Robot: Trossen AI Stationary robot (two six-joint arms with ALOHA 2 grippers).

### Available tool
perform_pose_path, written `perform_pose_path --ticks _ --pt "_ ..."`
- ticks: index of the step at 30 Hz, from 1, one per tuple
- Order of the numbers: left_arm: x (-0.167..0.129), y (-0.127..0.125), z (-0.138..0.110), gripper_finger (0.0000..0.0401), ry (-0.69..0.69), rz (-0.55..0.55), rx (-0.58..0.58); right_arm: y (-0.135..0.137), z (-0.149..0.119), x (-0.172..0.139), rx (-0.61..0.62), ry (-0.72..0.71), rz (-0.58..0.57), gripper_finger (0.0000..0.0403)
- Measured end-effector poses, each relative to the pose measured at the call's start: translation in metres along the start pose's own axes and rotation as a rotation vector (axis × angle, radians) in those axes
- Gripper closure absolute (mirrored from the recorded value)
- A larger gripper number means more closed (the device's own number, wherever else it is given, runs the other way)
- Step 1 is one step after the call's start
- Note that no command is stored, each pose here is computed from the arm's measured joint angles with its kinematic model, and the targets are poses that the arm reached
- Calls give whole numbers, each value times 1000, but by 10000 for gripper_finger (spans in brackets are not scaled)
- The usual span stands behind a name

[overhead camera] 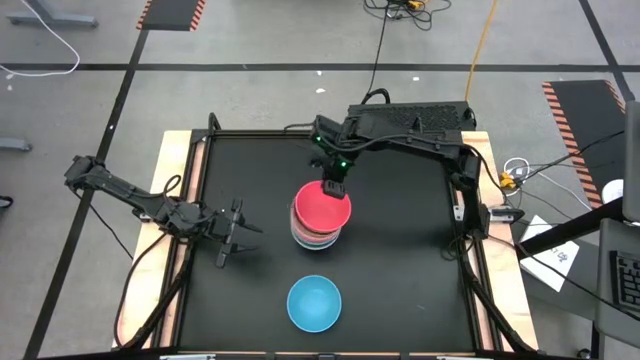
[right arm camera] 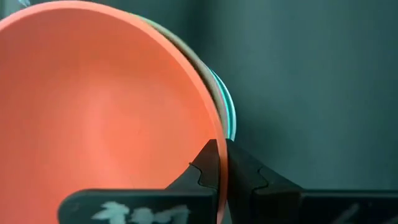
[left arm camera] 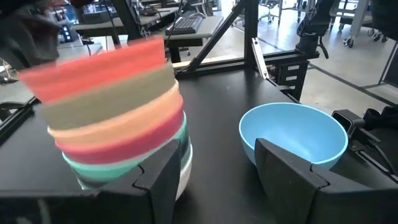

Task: Nest bowls inside each other
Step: Stack the red bowl on the gray bowl

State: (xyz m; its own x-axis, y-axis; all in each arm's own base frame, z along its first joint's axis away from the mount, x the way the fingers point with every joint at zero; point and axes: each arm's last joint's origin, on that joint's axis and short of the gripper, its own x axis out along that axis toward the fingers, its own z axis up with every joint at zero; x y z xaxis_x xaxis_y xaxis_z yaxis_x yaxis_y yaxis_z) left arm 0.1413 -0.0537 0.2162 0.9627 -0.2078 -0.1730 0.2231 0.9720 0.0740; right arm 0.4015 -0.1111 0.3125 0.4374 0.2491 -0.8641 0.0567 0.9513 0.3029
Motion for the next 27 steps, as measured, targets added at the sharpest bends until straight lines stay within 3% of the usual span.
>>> perform_pose_path --ticks 6,12,27 --pt "0 0 -1 192 7 0 -1 11 -1 5 -80 34 -96 403" --pt "0 0 -1 192 6 0 -2 27 6 18 -171 2 -83 403" --pt "-1 -5 -1 192 8 -33 -17 32 4 36 -185 62 -53 403"
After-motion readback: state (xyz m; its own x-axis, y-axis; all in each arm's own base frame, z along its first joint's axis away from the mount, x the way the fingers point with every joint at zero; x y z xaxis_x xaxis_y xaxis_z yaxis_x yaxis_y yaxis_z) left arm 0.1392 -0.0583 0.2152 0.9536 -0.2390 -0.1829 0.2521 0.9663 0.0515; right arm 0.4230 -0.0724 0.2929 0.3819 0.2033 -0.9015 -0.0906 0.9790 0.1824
